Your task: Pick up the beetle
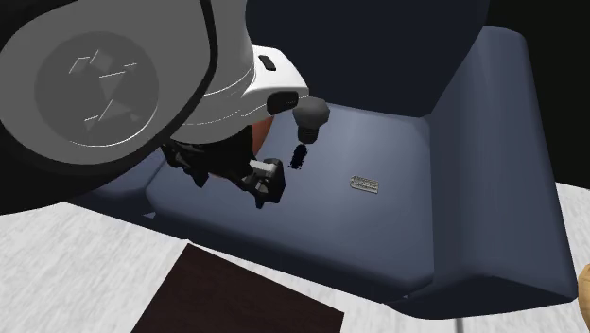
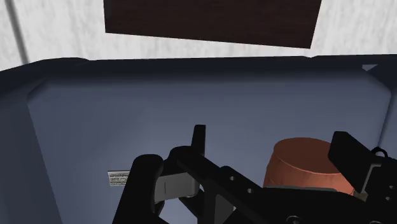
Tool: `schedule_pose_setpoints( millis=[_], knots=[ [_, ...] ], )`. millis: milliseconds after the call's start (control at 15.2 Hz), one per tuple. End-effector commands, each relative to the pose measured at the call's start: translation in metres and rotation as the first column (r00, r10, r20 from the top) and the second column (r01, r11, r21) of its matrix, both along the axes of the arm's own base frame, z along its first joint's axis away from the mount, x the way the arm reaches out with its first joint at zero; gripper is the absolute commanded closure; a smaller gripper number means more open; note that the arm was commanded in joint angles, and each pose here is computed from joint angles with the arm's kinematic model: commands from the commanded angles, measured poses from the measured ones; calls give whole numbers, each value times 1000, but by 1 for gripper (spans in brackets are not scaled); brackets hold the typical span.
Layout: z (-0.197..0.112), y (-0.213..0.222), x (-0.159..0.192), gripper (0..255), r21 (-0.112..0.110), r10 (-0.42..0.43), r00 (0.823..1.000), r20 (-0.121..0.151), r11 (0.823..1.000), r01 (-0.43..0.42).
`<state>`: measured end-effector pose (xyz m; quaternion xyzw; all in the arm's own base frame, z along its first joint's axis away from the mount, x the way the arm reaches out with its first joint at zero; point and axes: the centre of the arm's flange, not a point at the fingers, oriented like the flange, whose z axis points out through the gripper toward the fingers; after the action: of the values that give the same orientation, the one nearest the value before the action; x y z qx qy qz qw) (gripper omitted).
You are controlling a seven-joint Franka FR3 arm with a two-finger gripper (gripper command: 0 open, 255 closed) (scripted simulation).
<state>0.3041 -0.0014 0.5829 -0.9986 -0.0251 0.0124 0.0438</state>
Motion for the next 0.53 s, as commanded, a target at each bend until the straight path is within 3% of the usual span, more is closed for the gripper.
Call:
schedule_pose_setpoints(
  millis=[0, 462],
  knots=[
    [0, 0, 0, 0, 0, 0, 1000, 0, 1000, 0],
    [-65, 12, 63, 0, -15, -9, 1000, 10, 1000, 9]
  ],
)
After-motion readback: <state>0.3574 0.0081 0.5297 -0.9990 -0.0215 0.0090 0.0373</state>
